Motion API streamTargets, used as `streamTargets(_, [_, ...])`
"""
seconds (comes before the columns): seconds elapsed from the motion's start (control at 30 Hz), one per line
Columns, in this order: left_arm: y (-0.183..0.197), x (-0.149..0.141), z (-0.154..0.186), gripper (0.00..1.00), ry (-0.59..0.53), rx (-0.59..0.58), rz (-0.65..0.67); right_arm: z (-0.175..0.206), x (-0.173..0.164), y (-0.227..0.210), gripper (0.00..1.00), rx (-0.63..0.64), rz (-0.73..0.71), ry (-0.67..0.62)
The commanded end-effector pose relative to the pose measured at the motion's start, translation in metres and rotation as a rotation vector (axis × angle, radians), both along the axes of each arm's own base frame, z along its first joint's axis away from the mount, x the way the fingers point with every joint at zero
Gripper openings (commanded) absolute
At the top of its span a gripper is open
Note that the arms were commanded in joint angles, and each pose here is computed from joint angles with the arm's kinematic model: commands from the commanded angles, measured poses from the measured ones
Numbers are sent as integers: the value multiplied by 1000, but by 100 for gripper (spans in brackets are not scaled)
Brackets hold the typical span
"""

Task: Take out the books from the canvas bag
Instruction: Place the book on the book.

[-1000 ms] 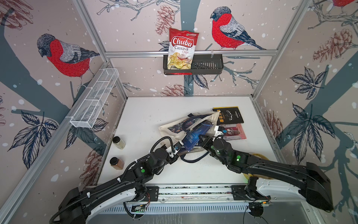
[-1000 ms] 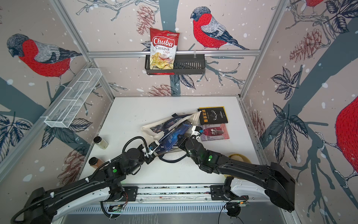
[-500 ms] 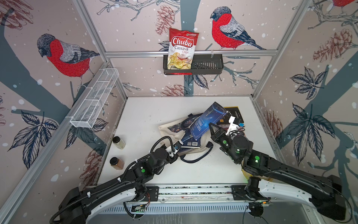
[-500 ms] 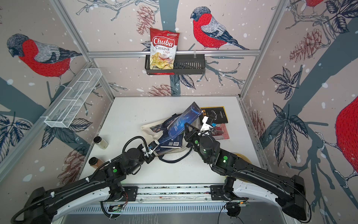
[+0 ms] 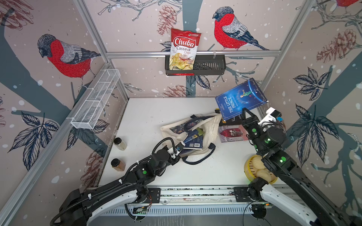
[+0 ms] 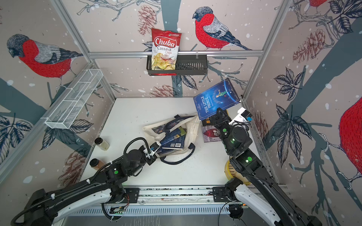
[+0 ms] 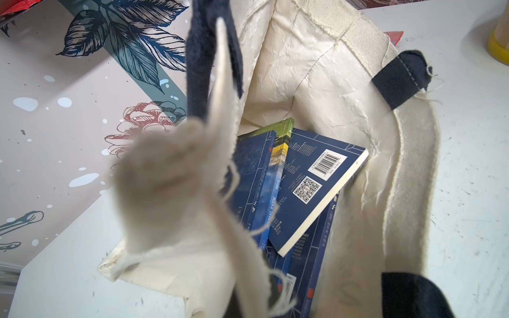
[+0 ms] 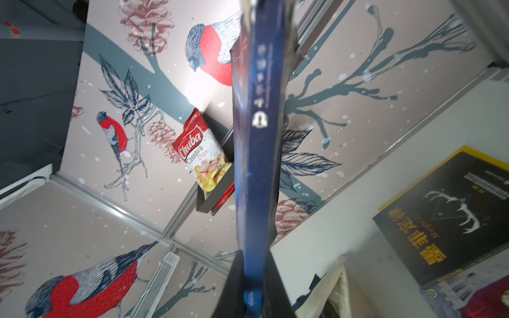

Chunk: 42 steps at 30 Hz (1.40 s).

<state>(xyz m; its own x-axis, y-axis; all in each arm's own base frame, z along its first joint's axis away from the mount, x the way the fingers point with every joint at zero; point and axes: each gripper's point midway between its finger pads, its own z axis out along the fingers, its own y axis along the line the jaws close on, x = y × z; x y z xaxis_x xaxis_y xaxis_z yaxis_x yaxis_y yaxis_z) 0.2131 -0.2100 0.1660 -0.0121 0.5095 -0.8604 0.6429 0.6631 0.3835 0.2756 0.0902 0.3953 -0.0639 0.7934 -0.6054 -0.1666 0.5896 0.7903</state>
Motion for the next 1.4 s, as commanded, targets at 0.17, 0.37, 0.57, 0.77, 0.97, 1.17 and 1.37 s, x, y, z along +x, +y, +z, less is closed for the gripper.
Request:
streamTargets(0.17, [-8, 3, 24, 0, -58, -71, -16, -36, 23, -40, 0, 83, 16, 68])
streamTargets(0.37, [-7, 3, 25, 0, -60, -72, -13, -95, 43, -51, 0, 178, 56, 163])
streamTargets(0.57, [-8, 3, 24, 0, -59, -67, -15, -154, 56, -53, 0, 201, 31, 273])
streamTargets(0.77, [-8, 3, 23, 0, -56, -65, -16, -208, 62, -45, 0, 228, 67, 358])
streamTargets(0.97, [-9, 3, 22, 0, -55, -64, -19, -246, 55, -56, 0, 246, -8, 411])
streamTargets(1.17, [-10, 3, 21, 0, -49, -58, -22, -297, 36, -74, 0, 277, -127, 536])
streamTargets(1.37, [-11, 3, 19, 0, -47, -55, -26, -322, 23, -82, 0, 295, -194, 598])
